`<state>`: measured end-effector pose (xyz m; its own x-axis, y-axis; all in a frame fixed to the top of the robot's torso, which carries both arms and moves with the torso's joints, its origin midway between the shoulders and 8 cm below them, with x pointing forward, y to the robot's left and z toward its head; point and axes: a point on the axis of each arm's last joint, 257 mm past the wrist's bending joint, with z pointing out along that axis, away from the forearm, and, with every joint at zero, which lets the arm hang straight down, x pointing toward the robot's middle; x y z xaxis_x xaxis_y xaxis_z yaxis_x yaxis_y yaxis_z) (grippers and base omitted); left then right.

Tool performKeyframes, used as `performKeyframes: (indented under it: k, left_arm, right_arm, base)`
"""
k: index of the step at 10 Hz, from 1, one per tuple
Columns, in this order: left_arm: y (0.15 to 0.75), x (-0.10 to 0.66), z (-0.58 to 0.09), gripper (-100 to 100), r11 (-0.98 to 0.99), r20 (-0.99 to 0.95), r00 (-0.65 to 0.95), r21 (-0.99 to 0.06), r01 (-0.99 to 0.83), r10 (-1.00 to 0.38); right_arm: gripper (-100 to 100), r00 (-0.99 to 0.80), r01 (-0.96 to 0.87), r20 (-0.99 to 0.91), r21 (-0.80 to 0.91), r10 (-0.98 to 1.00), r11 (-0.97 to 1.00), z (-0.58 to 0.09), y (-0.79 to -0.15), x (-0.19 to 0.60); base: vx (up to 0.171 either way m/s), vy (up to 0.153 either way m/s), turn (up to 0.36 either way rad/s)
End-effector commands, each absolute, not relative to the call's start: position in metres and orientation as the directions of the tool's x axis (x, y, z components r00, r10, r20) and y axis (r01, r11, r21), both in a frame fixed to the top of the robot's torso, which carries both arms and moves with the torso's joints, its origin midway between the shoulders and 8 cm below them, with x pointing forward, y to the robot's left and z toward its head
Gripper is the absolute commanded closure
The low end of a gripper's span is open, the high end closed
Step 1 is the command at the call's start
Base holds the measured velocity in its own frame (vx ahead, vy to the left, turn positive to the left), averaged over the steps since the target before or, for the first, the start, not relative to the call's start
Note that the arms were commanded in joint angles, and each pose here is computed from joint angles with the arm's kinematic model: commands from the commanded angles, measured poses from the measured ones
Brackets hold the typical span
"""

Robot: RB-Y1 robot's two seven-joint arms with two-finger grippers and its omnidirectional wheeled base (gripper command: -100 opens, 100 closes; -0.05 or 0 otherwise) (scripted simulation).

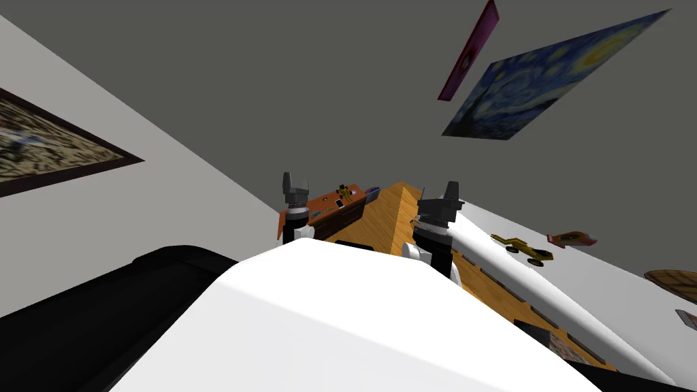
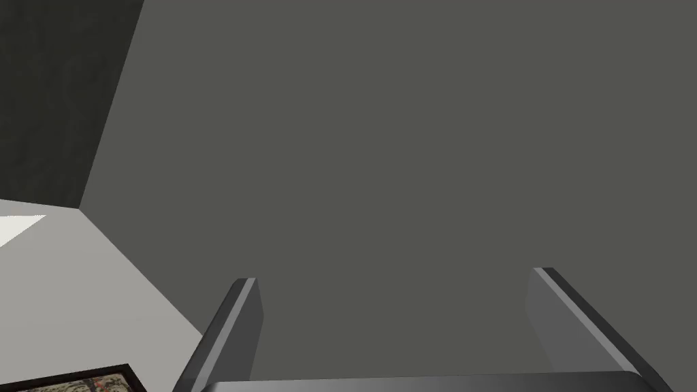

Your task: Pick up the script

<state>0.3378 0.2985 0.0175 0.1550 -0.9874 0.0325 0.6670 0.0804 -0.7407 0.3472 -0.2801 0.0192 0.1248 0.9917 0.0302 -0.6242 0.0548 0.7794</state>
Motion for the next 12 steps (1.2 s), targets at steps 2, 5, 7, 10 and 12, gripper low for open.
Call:
performKeyframes:
  k: [2,5,7,10,12]
  left_arm:
    - [0.301,0.346,0.003,-100,0.065,0.020,0.126,-0.772,0.632,-0.992]
    - [0.314,0.364,-0.032,-100,0.015,0.050,0.102,-0.836,0.549,-0.993]
    - [0.322,0.370,-0.049,-100,-0.020,0.082,0.099,-0.859,0.512,-0.992]
    - [0.337,0.382,-0.087,-100,-0.082,0.139,0.106,-0.902,0.423,-0.985]
    - [0.346,0.388,-0.109,-100,-0.122,0.176,0.115,-0.920,0.373,-0.978]
  right_arm:
    - [0,0.125,-0.624,0.030,0.779,0.992,0.055,0.019,-0.280,0.347]
    - [0,0.125,-0.624,0.030,0.779,0.992,0.055,0.019,-0.280,0.347]
    - [0,0.125,-0.624,0.030,0.779,0.992,0.055,0.019,-0.280,0.347]
    - [0,0.125,-0.624,0.030,0.779,0.992,0.055,0.019,-0.280,0.347]
    - [0,0.125,-0.624,0.030,0.779,0.992,0.055,0.019,-0.280,0.347]
  base:
    - [0.004,-0.003,-0.044]
    - [0.013,0.001,-0.070]
    - [0.013,0.003,-0.057]
    - [0.015,0.004,-0.080]
    - [0.012,0.004,-0.066]
